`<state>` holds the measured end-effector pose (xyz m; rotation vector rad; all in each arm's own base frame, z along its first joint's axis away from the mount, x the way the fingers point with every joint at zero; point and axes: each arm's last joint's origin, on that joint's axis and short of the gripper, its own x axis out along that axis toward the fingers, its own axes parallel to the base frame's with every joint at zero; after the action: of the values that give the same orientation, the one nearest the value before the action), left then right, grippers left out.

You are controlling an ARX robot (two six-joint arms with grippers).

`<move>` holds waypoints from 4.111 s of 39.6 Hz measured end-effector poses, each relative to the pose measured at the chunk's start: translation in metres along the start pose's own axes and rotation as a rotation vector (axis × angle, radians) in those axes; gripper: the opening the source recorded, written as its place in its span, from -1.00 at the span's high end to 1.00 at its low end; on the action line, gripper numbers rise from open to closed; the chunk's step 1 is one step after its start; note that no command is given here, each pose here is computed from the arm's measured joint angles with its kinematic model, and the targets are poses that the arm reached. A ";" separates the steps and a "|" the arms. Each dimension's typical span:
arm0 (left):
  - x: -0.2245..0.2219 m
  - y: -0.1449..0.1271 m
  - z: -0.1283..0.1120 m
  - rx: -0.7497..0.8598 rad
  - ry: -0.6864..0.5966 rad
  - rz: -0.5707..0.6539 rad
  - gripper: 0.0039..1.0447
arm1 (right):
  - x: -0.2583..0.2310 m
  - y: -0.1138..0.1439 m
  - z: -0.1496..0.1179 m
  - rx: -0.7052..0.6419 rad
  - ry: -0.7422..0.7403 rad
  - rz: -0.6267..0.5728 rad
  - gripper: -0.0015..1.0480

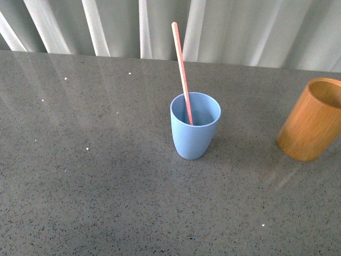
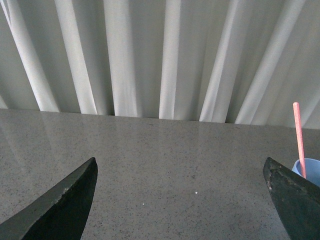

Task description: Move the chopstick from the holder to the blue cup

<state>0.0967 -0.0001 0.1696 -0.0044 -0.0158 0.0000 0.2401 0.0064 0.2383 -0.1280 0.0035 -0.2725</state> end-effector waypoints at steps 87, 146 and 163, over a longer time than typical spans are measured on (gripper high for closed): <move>0.000 0.000 0.000 0.000 0.000 -0.002 -0.87 | -0.132 -0.034 -0.070 0.118 -0.005 0.274 0.98; 0.000 0.000 0.000 0.000 -0.001 -0.001 -0.87 | -0.137 -0.036 -0.070 0.122 -0.025 0.273 -0.81; 0.000 0.000 0.000 0.000 -0.001 -0.001 -0.87 | -0.137 -0.036 -0.070 0.122 -0.025 0.273 -0.81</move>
<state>0.0967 -0.0001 0.1697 -0.0044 -0.0170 -0.0012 0.0965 0.0001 0.1712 -0.0090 -0.0204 0.0014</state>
